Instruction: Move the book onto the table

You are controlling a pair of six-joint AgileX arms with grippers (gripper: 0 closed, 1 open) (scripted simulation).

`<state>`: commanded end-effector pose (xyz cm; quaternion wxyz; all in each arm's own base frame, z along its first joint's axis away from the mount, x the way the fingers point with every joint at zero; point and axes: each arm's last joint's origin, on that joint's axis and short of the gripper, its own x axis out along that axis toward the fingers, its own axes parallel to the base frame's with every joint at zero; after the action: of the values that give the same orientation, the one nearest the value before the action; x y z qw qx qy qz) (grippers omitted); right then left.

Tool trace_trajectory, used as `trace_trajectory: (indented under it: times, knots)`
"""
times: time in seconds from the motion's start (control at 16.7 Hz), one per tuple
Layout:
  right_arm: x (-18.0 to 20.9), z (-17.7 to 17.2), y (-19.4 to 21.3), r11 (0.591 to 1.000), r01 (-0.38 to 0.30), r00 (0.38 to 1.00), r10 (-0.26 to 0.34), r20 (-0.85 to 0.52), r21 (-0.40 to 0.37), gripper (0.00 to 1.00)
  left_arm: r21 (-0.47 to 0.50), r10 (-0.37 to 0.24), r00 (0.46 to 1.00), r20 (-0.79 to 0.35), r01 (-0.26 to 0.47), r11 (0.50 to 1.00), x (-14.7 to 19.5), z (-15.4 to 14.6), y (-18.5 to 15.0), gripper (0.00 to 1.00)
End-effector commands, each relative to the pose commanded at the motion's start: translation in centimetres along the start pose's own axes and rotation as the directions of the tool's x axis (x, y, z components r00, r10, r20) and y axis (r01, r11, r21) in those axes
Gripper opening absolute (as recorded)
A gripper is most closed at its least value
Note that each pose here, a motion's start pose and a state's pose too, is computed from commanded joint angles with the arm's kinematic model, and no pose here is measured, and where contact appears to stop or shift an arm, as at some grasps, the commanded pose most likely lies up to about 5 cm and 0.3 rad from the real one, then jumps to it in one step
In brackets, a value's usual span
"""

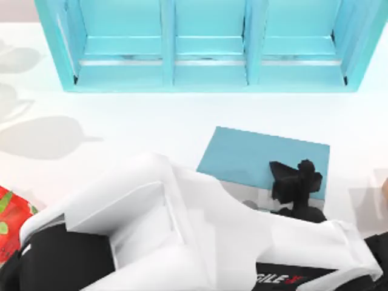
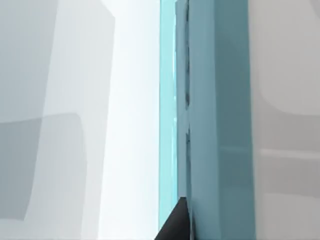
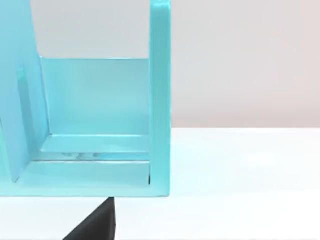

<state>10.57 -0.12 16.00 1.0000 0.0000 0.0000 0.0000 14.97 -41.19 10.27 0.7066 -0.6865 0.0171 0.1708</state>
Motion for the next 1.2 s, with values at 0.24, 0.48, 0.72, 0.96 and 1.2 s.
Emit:
trace_trajectory:
  times: [0.24,0.48,0.72,0.96,1.2]
  knots:
    - [0.00,0.00,0.00,1.000,0.000,1.000,0.000,0.000,0.000,1.00,0.000,0.000,1.000,0.000,0.000,1.000,0.00,0.00,0.00,0.08]
    - [0.00,0.00,0.00,1.000,0.000,1.000,0.000,0.000,0.000,1.00,0.000,0.000,1.000,0.000,0.000,1.000,0.00,0.00,0.00,0.38]
    - [0.00,0.00,0.00,1.000,0.000,1.000,0.000,0.000,0.000,1.00,0.000,0.000,1.000,0.000,0.000,1.000,0.00,0.00,0.00,0.68]
    - [0.00,0.00,0.00,1.000,0.000,1.000,0.000,0.000,0.000,1.00,0.000,0.000,1.000,0.000,0.000,1.000,0.00,0.00,0.00,0.98]
    - [0.00,0.00,0.00,1.000,0.000,1.000,0.000,0.000,0.000,1.00,0.000,0.000,1.000,0.000,0.000,1.000,0.00,0.00,0.00,1.00]
